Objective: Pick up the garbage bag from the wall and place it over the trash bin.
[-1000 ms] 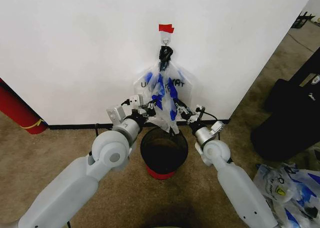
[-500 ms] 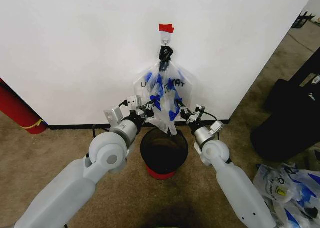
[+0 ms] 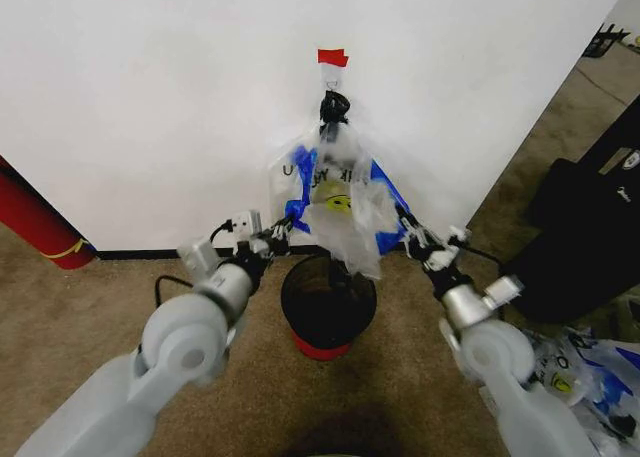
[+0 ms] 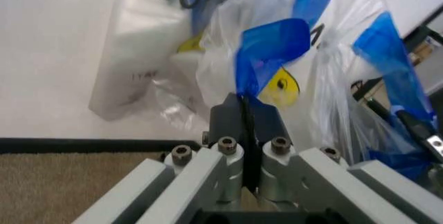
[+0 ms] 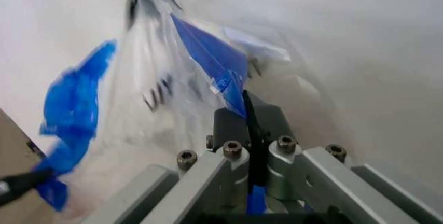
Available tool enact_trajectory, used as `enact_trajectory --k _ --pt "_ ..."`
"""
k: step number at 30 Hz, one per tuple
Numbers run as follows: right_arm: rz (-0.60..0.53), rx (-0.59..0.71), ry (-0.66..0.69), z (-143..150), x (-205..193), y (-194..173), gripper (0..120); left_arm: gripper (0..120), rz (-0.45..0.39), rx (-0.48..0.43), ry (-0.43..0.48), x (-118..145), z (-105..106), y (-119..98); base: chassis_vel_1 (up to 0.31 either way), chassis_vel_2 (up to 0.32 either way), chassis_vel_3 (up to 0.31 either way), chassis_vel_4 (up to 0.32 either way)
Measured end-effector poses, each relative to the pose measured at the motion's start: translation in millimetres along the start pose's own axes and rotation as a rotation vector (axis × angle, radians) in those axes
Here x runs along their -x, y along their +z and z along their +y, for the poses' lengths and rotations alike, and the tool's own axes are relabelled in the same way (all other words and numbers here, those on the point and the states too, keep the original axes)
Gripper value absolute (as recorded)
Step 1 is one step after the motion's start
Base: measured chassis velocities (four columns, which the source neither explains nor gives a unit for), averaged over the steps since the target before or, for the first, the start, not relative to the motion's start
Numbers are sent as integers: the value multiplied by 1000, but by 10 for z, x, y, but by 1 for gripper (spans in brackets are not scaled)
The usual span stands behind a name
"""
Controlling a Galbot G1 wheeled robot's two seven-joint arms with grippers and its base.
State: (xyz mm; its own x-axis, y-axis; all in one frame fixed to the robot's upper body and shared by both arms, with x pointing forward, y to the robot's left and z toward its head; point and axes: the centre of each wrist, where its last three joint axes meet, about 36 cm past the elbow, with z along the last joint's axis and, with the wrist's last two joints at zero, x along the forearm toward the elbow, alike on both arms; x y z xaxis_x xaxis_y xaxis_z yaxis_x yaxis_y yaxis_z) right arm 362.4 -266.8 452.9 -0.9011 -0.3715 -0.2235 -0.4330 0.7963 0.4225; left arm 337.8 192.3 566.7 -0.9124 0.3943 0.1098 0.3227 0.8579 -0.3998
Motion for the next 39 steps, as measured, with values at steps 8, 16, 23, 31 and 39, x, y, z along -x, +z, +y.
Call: enact_trajectory --k 8,16,23,31,39 --pt "16 -50 7 136 -436 -40 0 0 24 -14 11 -350 -151 120 0 0 0 0" --pt "22 -89 6 272 -671 -6 0 0 32 -17 -30 -547 -160 285 0 0 0 0" --pt "14 -102 -10 371 -750 -124 0 0 39 -10 -64 -595 -96 302 0 0 0 0" --pt "34 -92 -1 372 -882 7 0 0 43 -8 -102 -682 -71 428 0 0 0 0" --pt "5 -64 -21 510 -763 -38 0 0 14 16 -142 -679 19 338 0 0 0 0"
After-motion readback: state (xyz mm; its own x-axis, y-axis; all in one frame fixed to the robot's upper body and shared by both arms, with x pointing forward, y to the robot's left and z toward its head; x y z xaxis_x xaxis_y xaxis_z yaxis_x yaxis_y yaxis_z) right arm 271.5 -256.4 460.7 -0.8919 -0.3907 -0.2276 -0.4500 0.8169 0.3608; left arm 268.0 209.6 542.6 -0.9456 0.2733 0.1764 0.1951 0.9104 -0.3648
